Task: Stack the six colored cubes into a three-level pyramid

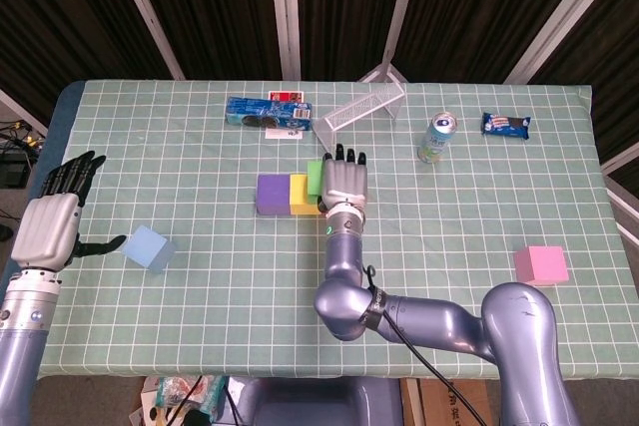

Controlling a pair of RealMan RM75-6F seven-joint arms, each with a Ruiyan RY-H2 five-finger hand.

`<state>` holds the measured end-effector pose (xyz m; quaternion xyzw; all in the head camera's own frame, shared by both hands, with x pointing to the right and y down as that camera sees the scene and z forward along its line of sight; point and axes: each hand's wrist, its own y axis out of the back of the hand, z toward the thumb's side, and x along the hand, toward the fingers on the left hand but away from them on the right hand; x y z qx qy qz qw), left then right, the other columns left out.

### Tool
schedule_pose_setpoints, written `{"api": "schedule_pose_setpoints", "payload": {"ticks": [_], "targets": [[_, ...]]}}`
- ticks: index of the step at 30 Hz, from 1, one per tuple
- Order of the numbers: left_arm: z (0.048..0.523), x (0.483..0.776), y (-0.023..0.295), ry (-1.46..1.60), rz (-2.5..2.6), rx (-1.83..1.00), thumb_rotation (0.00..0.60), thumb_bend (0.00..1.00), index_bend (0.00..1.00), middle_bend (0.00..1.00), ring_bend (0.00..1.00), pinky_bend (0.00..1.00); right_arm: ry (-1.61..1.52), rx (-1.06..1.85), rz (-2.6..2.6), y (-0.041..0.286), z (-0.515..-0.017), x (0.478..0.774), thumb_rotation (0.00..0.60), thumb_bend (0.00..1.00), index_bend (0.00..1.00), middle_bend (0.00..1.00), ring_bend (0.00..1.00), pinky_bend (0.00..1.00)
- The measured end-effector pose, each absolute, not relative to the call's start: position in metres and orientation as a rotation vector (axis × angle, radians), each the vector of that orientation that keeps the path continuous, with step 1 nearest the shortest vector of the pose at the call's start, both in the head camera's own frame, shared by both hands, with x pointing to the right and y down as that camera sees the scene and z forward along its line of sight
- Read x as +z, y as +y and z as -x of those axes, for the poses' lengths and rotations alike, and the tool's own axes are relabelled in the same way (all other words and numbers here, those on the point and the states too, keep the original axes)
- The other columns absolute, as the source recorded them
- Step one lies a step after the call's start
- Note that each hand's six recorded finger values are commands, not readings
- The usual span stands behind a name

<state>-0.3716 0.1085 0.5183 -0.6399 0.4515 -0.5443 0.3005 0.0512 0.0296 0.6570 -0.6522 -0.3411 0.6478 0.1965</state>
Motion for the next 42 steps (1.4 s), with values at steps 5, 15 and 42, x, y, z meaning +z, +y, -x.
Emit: {"api": "schedule_pose_setpoints", "payload": {"ticks": [5, 15, 42], "targets": [[0.372, 0.5181, 0.1081, 1.201, 1.696, -1.445, 0.6, 0.05, 0.0, 0.0, 0.0, 0.01, -0.951, 1.814, 1.829, 0.0297, -0.0503, 0.6576, 0.6, 0.38, 0.43, 0.07, 0.03, 0.0], [0.3716, 0.5177, 0.1085, 1.198, 1.698, -1.443, 0.6, 0.05, 0.0, 0.0, 0.0, 0.01, -0.952, 1.823, 1.824, 0.0297, -0.0508, 0.6592, 0.6, 0.38, 0.43, 0.07, 0.03, 0.0], [0.3719, 0.5171, 0.1088, 1.2, 1.698, -1.441, 0.6, 0.05, 0.0, 0.0, 0.0, 0.01, -0.94, 1.828, 1.816, 0.0285, -0.051, 0.6579, 0.6, 0.38, 0.43, 0.07, 0.03, 0.0]]}}
